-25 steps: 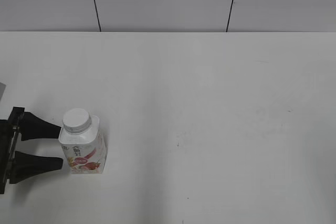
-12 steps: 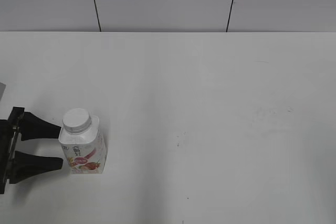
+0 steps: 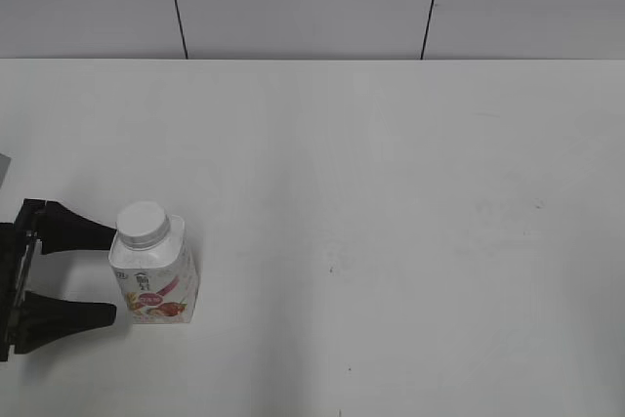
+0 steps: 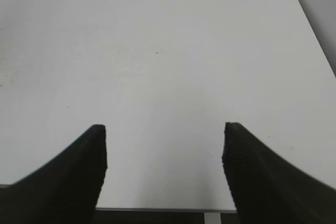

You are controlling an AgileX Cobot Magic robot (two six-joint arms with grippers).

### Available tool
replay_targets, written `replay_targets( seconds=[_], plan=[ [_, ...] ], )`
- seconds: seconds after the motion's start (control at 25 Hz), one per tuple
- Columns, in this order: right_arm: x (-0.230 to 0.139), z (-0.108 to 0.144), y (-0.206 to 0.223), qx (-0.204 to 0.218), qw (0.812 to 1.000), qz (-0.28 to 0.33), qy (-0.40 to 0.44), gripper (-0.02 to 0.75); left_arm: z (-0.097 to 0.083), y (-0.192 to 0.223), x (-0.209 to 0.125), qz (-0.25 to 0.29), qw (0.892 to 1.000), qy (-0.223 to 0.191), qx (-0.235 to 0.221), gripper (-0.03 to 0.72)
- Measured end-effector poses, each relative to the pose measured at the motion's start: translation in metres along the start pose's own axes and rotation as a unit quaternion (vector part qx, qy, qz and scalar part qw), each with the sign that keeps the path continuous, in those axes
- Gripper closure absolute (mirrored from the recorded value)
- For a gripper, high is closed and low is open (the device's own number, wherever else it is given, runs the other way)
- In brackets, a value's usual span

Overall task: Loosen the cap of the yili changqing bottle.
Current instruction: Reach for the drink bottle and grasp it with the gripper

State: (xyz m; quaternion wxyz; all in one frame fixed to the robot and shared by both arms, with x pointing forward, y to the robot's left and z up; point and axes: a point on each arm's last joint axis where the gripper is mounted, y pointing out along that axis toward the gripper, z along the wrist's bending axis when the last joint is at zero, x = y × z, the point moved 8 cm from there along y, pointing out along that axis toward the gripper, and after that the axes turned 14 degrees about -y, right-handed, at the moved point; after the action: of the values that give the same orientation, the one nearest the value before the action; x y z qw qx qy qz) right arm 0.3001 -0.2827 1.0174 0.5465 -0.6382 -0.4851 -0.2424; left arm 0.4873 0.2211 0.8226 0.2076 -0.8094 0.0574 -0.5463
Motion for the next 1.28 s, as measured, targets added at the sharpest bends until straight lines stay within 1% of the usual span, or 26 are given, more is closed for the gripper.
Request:
replay_targets(
  seconds=[0.04, 0.12, 0.4, 0.6, 0.84, 0.92, 1.12, 1.28],
  plan=[
    [0.000, 0.000, 0.000, 0.000, 1.000, 0.000, 0.000, 0.192, 0.000, 0.000, 0.000, 0.000, 1.000, 0.001, 0.000, 0.060],
    [0.000, 0.000, 0.000, 0.000, 1.000, 0.000, 0.000, 0.192, 0.000, 0.000, 0.000, 0.000, 1.000, 0.004, 0.000, 0.039],
    [0.000, 0.000, 0.000, 0.000, 1.000, 0.000, 0.000, 0.192, -0.003, 0.006, 0.002, 0.003, 1.000, 0.017, -0.010, 0.037],
    [0.000, 0.000, 0.000, 0.000, 1.000, 0.000, 0.000, 0.192, -0.001, 0.015, 0.009, 0.004, 0.999, 0.034, -0.017, 0.043],
    [0.000, 0.000, 0.000, 0.000, 1.000, 0.000, 0.000, 0.192, -0.002, 0.023, 0.014, 0.002, 0.999, 0.040, -0.020, 0.063],
    [0.000, 0.000, 0.000, 0.000, 1.000, 0.000, 0.000, 0.192, -0.003, 0.026, 0.015, 0.001, 0.999, 0.039, -0.023, 0.072],
    [0.000, 0.000, 0.000, 0.000, 1.000, 0.000, 0.000, 0.192, -0.002, 0.036, 0.005, -0.001, 0.999, 0.022, -0.033, 0.089],
    [0.000, 0.000, 0.000, 0.000, 1.000, 0.000, 0.000, 0.192, -0.003, 0.043, 0.004, -0.002, 0.999, 0.025, -0.037, 0.095]
  ],
)
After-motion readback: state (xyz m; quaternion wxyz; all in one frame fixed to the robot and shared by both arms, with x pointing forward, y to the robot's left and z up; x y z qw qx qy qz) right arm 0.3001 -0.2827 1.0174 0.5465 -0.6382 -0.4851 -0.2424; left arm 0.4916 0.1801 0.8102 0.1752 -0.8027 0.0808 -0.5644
